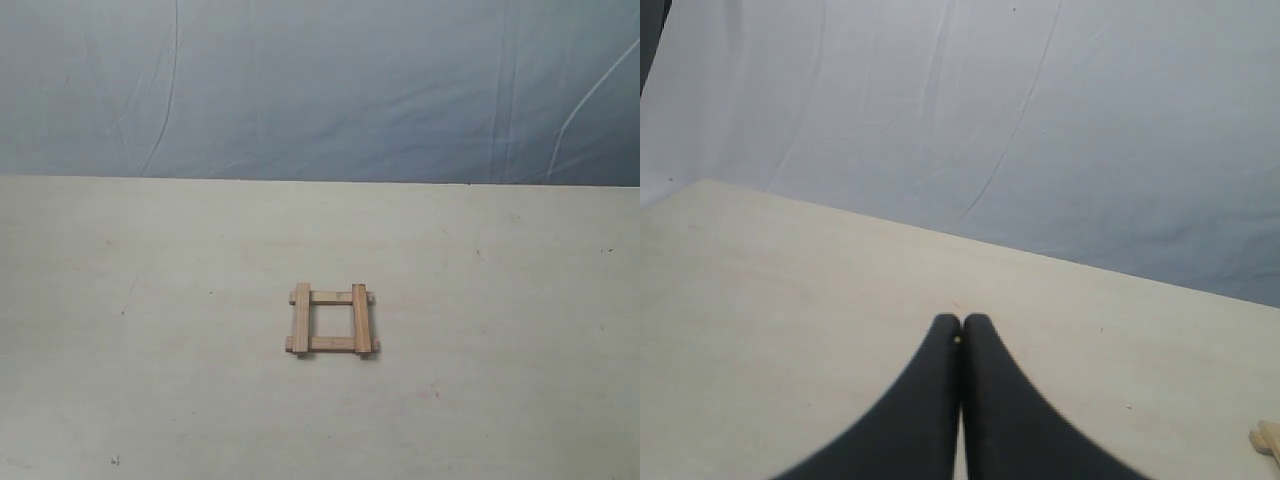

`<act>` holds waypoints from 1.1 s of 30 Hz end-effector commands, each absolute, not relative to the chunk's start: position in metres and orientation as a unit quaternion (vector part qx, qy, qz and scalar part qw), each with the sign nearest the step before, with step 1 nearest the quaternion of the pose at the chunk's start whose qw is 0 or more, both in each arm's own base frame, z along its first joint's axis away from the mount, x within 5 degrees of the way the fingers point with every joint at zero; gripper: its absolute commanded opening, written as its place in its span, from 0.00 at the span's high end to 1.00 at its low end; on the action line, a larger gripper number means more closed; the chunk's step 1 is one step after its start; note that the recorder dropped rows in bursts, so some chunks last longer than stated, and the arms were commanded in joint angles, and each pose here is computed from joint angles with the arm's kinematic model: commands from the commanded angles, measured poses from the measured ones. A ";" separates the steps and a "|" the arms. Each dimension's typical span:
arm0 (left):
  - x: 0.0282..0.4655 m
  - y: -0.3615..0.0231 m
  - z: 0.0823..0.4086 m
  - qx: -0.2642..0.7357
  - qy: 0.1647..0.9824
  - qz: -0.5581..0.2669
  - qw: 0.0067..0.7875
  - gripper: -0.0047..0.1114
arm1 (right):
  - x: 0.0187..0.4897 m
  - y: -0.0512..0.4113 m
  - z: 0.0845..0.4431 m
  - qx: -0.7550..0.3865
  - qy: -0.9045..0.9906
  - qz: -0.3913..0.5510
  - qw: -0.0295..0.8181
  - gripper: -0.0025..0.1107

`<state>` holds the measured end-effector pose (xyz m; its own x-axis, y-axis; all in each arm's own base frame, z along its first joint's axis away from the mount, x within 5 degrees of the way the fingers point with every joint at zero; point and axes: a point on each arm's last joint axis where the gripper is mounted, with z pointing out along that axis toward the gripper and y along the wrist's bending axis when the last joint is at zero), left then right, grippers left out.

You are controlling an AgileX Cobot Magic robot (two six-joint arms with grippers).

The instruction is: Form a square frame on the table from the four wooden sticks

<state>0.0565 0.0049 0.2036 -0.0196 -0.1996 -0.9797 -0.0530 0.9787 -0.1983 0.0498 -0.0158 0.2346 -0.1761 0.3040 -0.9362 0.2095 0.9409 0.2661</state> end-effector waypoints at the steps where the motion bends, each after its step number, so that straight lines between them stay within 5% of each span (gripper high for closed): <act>1: 0.056 0.005 0.202 -0.086 0.713 -0.054 0.694 0.96 | 0.048 -0.014 0.219 0.183 0.734 0.056 0.652 0.99; 8: 0.056 0.005 0.202 -0.086 0.713 -0.054 0.694 0.96 | 0.052 -0.015 0.183 0.198 0.765 0.037 0.612 0.99; 17: 0.056 0.002 0.203 -0.142 0.703 -0.127 0.685 0.96 | 0.053 -0.015 0.185 0.191 0.758 0.041 0.622 0.99; 22: 0.056 -0.001 0.201 -0.106 0.715 -0.118 0.681 0.96 | 0.054 -0.005 0.186 0.235 0.741 0.144 0.613 0.99; 25: 0.056 -0.005 0.199 -0.050 0.730 -0.090 0.675 0.96 | 0.054 -0.005 0.187 0.112 0.767 0.045 0.630 0.99; 33: 0.055 -0.007 0.192 -0.008 0.758 -0.063 0.649 0.96 | 0.054 -0.005 0.185 0.033 0.781 -0.021 0.624 0.99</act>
